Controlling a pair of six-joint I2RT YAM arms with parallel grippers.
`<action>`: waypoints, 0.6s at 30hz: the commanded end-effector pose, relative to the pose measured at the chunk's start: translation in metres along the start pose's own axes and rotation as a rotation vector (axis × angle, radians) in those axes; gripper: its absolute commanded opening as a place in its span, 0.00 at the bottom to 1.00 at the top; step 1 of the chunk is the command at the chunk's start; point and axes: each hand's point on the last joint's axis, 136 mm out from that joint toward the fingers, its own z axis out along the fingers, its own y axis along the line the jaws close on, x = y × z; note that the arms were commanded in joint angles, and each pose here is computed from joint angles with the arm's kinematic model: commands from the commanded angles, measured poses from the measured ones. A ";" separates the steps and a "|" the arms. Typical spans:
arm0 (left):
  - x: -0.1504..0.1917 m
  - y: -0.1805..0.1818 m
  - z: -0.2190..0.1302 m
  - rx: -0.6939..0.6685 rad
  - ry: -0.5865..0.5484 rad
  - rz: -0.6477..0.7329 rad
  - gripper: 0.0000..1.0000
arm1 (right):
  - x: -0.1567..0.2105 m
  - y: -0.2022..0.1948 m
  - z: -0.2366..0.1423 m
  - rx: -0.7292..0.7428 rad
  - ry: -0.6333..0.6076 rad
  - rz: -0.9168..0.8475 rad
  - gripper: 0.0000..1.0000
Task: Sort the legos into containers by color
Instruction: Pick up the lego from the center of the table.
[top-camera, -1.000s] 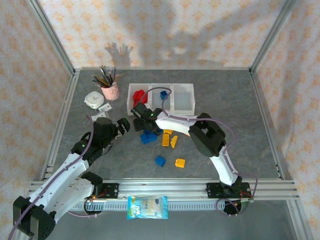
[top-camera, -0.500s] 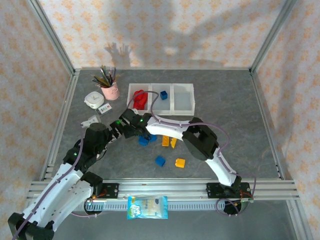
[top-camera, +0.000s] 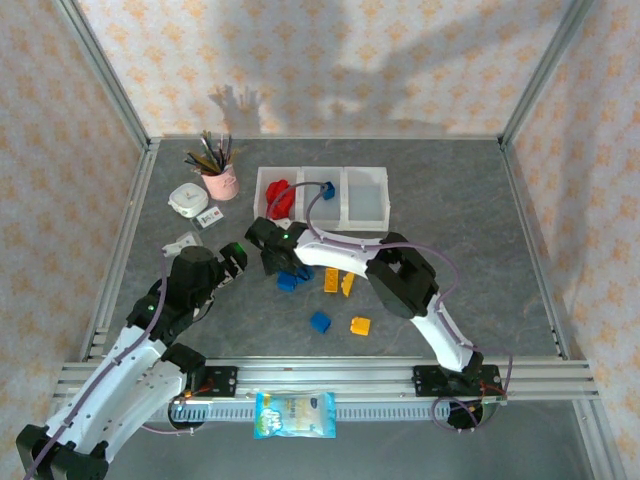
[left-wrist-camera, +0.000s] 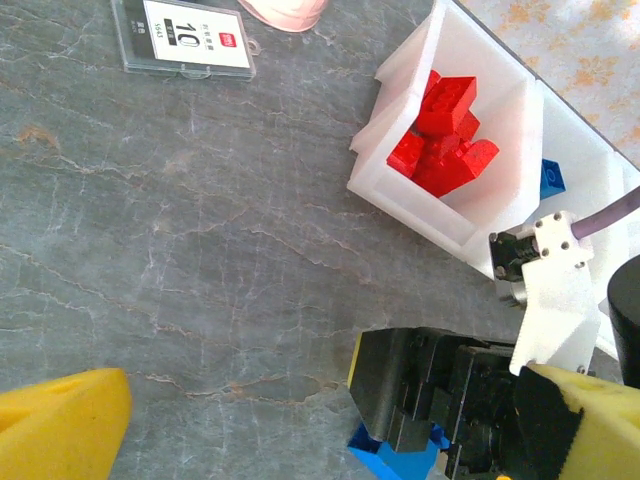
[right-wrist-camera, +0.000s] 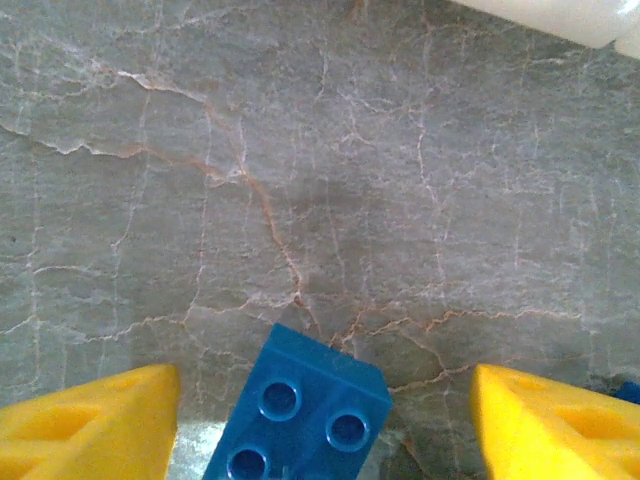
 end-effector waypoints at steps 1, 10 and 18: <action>0.001 0.010 -0.003 -0.042 -0.002 -0.008 0.99 | 0.001 0.015 -0.002 -0.011 0.018 -0.018 0.75; -0.001 0.014 -0.010 -0.046 -0.014 -0.038 0.99 | 0.003 0.037 0.003 -0.041 0.049 -0.084 0.65; 0.000 0.013 -0.008 -0.042 -0.007 -0.044 0.99 | 0.006 0.025 0.013 0.027 0.039 -0.101 0.57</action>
